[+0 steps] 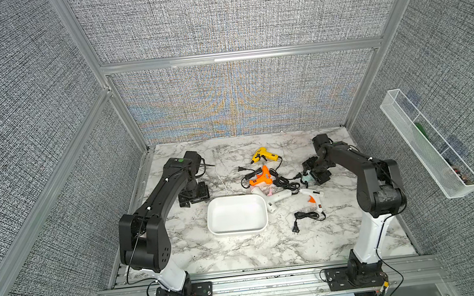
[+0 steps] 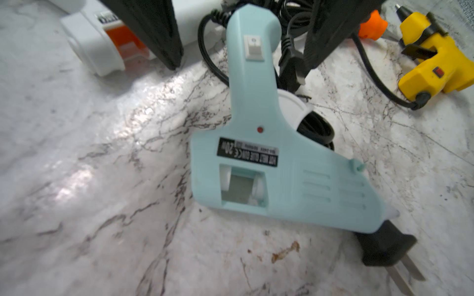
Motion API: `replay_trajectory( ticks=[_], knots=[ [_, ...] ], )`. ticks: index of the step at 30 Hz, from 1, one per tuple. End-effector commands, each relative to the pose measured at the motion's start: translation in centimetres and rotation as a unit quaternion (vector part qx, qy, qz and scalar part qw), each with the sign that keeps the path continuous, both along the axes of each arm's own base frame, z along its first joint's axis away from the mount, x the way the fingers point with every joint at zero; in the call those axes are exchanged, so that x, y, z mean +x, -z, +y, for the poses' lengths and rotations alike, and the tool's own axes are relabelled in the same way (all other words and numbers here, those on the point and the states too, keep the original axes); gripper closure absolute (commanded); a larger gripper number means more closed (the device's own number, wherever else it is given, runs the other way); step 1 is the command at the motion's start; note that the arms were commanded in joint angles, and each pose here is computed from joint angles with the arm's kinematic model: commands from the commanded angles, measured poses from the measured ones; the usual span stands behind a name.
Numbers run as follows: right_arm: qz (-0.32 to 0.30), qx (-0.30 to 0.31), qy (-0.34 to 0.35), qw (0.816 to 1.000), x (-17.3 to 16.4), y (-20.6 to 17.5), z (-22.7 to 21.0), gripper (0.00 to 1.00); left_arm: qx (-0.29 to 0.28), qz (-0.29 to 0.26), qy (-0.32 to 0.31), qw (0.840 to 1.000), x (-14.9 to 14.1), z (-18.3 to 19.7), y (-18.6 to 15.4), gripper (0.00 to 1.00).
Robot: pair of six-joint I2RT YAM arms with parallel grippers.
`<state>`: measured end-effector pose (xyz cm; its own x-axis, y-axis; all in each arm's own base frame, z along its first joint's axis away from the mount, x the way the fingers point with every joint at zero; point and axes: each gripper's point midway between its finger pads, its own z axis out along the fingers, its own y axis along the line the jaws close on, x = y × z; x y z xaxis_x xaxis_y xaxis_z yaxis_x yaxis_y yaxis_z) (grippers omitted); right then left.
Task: Put the hot melt glue gun into the storage box
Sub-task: Pick up the hot melt adhesive gun from the center of the board.
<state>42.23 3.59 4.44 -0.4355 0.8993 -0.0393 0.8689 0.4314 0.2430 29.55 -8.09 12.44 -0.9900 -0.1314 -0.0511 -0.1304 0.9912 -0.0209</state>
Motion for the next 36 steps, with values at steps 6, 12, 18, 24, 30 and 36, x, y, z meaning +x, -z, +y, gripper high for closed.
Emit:
replay_trajectory(
  ticks=[6, 12, 18, 24, 30, 36],
  knots=[
    [0.019, -0.028, 0.005, 0.999, 0.4, 1.8, -1.3, 0.3, 0.004, -0.001, 0.006, 1.0, -0.1, 0.5, -0.1, 0.33],
    [0.024, -0.037, -0.005, 0.999, 1.3, 2.3, -1.5, 0.41, 0.003, -0.003, 0.006, 1.0, 0.2, 0.5, -0.1, 0.36],
    [0.031, -0.043, -0.011, 0.999, 0.8, 2.6, -1.7, 0.74, 0.002, -0.007, 0.005, 1.0, 0.5, 0.5, -0.3, 0.38],
    [-0.003, -0.09, -0.06, 0.994, 1.8, -2.3, -2.5, 0.94, 0.007, -0.01, 0.003, 1.0, 0.7, 0.8, -0.5, 0.4],
    [-0.062, -0.154, -0.182, 0.969, 2.9, -11.1, -1.0, 1.0, 0.013, -0.013, -0.005, 1.0, 1.1, 1.7, -0.7, 0.41],
    [-0.114, -0.167, -0.32, 0.926, 1.8, -17.2, 5.7, 1.0, 0.015, -0.014, -0.021, 1.0, 1.8, 2.7, -0.6, 0.41]
  ],
)
